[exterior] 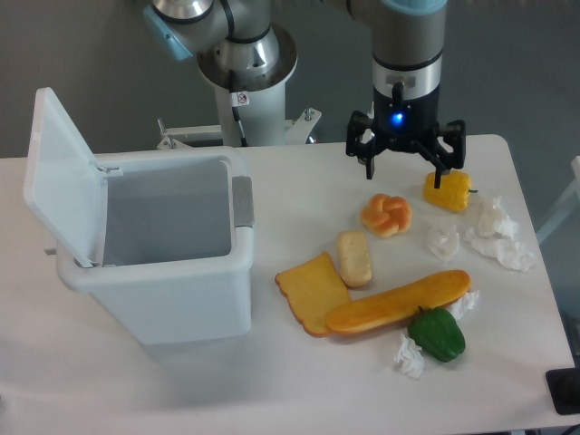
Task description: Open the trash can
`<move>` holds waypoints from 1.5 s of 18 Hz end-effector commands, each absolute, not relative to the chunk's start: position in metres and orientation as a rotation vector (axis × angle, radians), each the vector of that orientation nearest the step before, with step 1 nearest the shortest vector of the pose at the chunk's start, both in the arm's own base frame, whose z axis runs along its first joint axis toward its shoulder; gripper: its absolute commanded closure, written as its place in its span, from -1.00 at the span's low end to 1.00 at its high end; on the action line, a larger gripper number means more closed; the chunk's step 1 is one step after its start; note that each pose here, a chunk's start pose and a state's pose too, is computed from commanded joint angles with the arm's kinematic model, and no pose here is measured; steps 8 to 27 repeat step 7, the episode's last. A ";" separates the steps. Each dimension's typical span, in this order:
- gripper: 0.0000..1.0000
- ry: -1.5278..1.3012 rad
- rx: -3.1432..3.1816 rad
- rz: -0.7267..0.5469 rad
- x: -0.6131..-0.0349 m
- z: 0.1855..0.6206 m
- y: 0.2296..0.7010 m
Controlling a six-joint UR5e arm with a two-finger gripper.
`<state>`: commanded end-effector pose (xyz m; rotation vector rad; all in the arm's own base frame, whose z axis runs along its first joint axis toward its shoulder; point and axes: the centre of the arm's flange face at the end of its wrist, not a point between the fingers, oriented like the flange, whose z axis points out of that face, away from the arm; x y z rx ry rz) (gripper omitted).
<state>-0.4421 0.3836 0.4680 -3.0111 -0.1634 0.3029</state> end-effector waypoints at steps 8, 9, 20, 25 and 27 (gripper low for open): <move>-1.00 -0.045 -3.034 0.290 -0.446 0.461 0.376; -1.00 -0.045 -3.034 0.290 -0.446 0.461 0.376; -1.00 -0.045 -3.034 0.290 -0.446 0.461 0.376; -1.00 -0.045 -3.034 0.290 -0.446 0.461 0.376; -1.00 -0.045 -3.034 0.290 -0.446 0.461 0.376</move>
